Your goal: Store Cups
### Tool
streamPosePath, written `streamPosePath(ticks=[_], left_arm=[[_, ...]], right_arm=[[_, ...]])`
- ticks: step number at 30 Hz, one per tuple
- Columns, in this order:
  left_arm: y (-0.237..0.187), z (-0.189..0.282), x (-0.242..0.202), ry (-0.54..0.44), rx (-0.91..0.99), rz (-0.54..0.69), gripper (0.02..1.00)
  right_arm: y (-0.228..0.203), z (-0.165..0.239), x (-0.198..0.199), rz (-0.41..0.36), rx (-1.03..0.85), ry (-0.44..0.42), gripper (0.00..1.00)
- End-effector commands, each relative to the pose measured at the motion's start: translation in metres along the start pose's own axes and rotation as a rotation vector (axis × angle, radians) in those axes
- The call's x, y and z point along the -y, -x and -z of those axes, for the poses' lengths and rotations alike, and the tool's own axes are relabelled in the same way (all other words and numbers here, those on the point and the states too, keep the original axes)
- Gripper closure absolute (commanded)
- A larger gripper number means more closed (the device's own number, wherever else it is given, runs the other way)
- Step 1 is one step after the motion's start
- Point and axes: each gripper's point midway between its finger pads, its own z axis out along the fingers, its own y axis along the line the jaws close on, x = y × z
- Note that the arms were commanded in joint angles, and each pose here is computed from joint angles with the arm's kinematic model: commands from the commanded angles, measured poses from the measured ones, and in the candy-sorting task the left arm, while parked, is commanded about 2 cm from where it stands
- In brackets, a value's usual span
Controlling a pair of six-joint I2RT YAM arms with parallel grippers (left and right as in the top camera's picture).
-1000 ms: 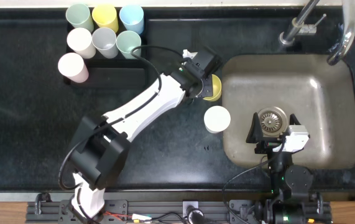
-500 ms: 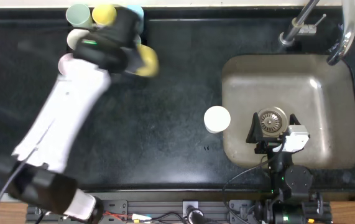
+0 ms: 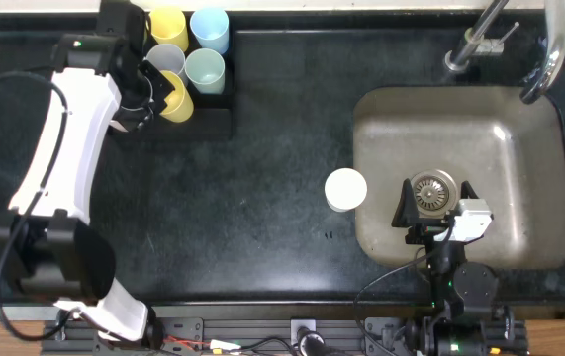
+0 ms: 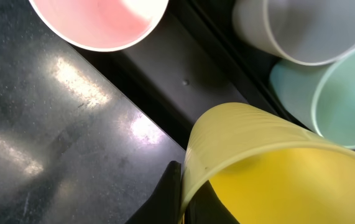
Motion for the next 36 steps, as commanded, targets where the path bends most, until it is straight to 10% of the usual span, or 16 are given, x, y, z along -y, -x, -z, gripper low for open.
streamPosePath(ticks=[1,36], left_arm=[[0.0,-0.012,-0.007,0.042,-0.021,0.053,0.982],[0.018,-0.061,-0.02,0.109,-0.061,0.114,0.982]], right_arm=[[0.002,0.0,-0.001,-0.004,0.009,0.007,0.003],[0.002,0.0,-0.001,-0.004,0.009,0.007,0.005]])
